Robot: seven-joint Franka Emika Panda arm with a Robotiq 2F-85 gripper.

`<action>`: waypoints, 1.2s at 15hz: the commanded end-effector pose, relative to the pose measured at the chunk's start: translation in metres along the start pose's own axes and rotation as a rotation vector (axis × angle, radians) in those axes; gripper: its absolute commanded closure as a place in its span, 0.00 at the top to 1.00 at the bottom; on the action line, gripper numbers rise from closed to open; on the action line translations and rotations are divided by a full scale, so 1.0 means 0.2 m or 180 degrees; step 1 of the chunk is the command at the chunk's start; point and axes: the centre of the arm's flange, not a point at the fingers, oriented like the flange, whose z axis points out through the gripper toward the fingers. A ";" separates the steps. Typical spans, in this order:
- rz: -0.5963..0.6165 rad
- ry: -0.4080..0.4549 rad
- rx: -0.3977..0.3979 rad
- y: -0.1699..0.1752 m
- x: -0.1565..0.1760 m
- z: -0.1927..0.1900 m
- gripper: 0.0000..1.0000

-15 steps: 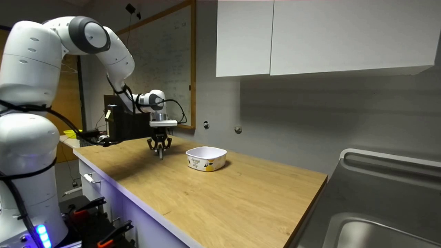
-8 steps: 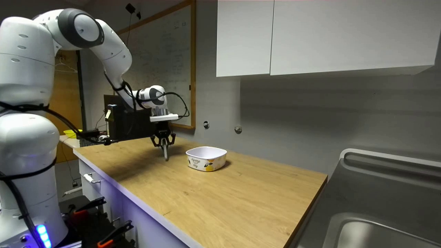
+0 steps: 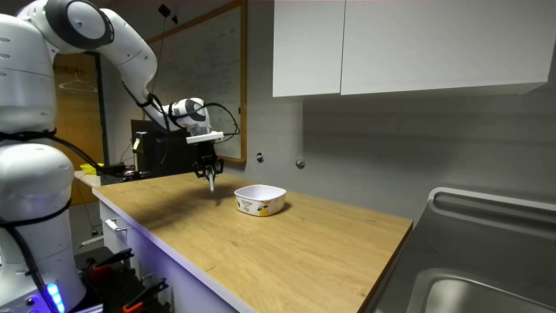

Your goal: Pick up the pen from the table and place it in the white bowl.

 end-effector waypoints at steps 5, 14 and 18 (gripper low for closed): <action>0.0063 -0.0265 -0.0313 0.12 -0.09 -0.05 0.08; -0.0001 -0.0441 -0.0619 0.31 -0.18 -0.16 0.08; 0.0012 -0.0247 -0.0548 0.38 -0.23 -0.13 0.08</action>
